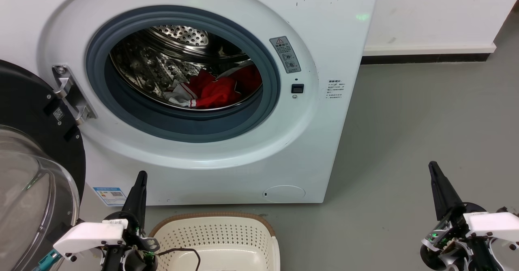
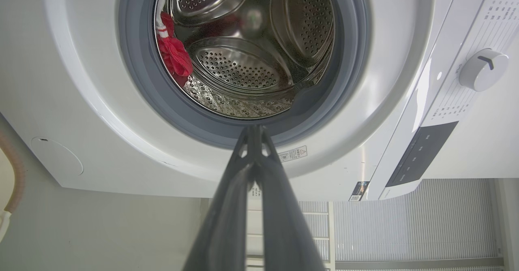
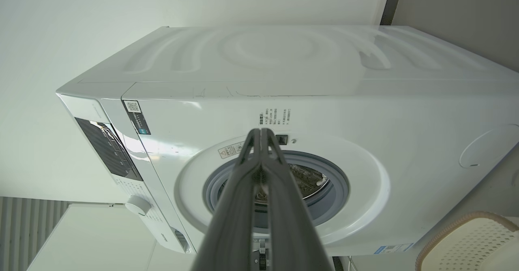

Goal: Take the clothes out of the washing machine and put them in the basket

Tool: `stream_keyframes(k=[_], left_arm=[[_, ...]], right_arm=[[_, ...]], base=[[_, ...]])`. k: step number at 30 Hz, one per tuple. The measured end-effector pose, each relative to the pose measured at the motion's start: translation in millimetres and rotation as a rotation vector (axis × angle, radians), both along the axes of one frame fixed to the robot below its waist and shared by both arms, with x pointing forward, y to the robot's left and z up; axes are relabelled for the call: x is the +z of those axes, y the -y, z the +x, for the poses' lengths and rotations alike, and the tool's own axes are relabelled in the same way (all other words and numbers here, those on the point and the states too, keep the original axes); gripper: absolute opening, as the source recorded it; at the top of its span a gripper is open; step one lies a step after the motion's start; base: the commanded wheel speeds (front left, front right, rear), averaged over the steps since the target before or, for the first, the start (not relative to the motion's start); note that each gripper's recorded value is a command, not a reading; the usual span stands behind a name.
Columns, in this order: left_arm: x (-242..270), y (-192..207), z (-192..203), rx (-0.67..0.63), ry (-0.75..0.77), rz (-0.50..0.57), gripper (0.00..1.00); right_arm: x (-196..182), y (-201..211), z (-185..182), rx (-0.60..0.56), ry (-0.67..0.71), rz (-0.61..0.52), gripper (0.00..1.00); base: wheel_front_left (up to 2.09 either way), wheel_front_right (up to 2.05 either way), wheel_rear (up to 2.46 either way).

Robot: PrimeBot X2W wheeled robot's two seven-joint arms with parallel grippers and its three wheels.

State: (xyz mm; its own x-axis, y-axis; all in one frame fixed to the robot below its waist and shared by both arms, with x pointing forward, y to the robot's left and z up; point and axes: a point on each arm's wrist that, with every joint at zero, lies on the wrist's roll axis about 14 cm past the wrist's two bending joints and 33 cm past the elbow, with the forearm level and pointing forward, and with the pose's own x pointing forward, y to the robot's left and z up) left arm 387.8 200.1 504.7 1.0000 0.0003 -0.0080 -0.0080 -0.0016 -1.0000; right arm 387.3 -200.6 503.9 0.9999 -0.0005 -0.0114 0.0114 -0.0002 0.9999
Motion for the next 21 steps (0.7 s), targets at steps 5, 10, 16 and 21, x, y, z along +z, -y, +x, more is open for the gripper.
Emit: stream_keyframes(k=[5,10,16,21], left_arm=[[0.0,0.0,0.0,0.000,0.000,0.000,0.00],[-6.8,0.7,-2.5,0.000,-0.020,-0.003,1.00],[-20.2,7.9,-8.7,-0.008,-0.060,-0.004,1.00],[-15.8,12.2,-7.0,-0.007,-0.047,0.010,1.00]], right_arm=[[0.0,0.0,0.0,0.000,0.000,0.000,0.00],[-6.7,0.2,-2.7,-0.001,-0.020,0.002,1.00],[-19.6,3.1,-10.7,-0.023,-0.057,0.003,1.00],[-15.6,5.3,-11.0,-0.043,-0.045,-0.021,1.00]], base=[[0.00,0.00,0.00],[0.00,0.00,0.00],[0.00,0.00,0.00],[0.00,0.00,0.00]])
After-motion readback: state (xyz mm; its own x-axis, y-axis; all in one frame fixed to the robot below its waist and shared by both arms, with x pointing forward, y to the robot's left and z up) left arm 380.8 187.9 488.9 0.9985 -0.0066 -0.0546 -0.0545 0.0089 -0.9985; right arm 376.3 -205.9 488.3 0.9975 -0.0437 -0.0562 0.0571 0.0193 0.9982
